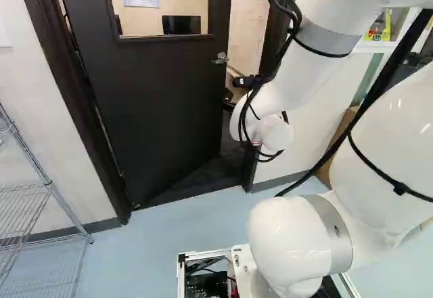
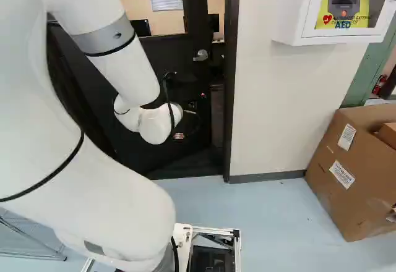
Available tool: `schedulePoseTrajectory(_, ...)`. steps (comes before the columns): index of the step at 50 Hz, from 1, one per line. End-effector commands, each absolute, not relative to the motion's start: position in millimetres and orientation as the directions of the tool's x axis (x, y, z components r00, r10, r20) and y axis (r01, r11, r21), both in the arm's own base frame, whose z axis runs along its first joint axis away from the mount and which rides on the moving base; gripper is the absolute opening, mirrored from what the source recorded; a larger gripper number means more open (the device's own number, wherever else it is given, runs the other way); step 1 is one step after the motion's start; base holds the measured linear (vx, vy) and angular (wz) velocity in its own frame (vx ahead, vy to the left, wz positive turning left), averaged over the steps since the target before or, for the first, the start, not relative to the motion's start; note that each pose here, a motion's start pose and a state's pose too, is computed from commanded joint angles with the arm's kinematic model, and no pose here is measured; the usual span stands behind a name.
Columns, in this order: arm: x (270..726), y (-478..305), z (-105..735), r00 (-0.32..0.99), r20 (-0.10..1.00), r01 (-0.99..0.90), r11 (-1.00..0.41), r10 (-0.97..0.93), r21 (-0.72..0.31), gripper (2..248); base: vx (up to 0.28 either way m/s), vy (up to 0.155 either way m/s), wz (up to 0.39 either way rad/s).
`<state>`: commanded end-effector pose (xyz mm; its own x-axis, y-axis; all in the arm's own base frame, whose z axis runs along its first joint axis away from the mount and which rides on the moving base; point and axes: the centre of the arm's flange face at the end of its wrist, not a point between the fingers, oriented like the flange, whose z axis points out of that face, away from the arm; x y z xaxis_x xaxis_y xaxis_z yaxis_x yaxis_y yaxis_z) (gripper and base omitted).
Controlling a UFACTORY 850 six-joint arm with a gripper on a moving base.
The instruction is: Open the door and move inside
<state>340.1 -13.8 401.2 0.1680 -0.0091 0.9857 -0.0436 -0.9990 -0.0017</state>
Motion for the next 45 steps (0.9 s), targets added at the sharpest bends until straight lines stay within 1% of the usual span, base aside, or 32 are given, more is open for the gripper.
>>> schedulePoseTrajectory(12, 340.1, -13.8, 401.2, 0.168, 0.986, -0.044, -0.999, -0.009, -0.002, 247, 0.022, 0.0, -0.045)
schedulePoseTrajectory(45, 340.1, -13.8, 401.2, 0.168, 0.986, -0.044, -0.999, -0.009, -0.002, 247, 0.017, 0.041, -0.005)
